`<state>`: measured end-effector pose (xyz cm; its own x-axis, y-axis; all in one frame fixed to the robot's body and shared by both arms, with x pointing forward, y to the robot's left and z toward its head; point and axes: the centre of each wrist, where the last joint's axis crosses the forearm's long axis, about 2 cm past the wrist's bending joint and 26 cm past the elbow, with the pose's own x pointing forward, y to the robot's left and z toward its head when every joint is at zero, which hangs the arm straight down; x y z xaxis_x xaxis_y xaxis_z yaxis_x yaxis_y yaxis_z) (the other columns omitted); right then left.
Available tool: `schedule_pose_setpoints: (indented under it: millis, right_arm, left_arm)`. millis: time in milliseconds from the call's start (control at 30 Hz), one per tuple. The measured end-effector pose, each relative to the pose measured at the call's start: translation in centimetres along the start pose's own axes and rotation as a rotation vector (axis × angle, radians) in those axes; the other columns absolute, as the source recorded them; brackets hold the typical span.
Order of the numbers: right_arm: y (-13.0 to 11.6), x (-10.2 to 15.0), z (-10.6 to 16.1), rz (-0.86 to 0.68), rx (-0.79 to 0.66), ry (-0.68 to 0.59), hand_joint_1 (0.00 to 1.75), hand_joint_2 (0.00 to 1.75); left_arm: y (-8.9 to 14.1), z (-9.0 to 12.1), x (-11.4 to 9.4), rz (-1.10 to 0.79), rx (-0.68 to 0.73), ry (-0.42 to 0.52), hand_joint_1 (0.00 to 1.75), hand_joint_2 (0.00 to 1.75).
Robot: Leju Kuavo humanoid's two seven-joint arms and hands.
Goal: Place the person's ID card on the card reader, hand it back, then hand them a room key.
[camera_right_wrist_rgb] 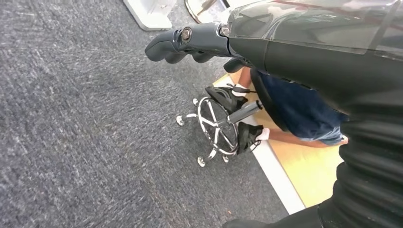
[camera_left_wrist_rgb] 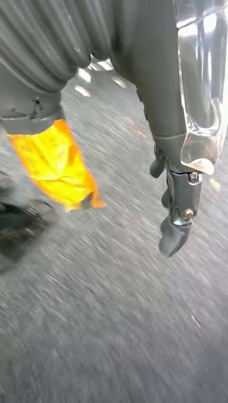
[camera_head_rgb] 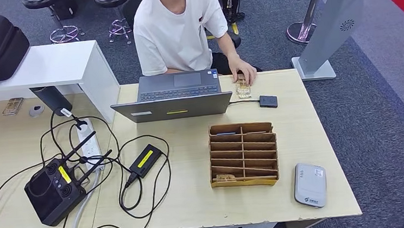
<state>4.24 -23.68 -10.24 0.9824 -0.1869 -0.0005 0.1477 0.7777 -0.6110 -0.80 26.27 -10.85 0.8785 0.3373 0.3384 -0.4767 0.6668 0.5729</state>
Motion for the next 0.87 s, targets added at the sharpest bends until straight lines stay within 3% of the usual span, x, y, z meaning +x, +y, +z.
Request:
schedule_pose_setpoints:
  millis: [100,200,367,500,633,767,833,867]
  right_arm:
    - [0.1,0.1,0.1,0.004,-0.001,-0.008,0.0,1.75]
    - [0.3,0.1,0.2,0.028,0.048,-0.005,0.0,1.75]
    - [1.1,0.0,0.5,0.091,0.306,-0.017,0.0,1.75]
    - [1.6,-0.1,0.8,0.123,0.511,-0.077,0.0,1.75]
    - [1.8,-0.1,1.0,0.162,0.566,-0.095,0.0,1.75]
    - [1.6,-0.2,0.9,0.163,0.498,-0.103,0.0,1.75]
    - [1.4,-0.1,0.8,0.143,0.401,-0.104,0.0,1.75]
    - [1.4,-0.1,0.7,0.136,0.372,-0.104,0.0,1.75]
  left_arm:
    - [0.1,0.0,-0.1,-0.019,-0.004,-0.006,0.0,1.75]
    - [-1.0,0.8,0.1,-0.052,-0.068,0.049,0.0,1.75]
    - [-3.9,2.8,0.8,-0.009,-0.381,0.278,0.0,1.75]
    - [-4.5,3.1,1.4,0.029,-0.532,0.359,0.0,1.75]
    - [-4.7,3.0,1.7,0.02,-0.555,0.373,0.0,1.75]
    - [-4.9,3.2,2.0,0.009,-0.486,0.349,0.0,1.75]
    - [-5.1,3.5,2.2,-0.002,-0.389,0.306,0.0,0.87]
    - [-5.1,3.5,2.3,-0.006,-0.36,0.292,0.0,0.58]
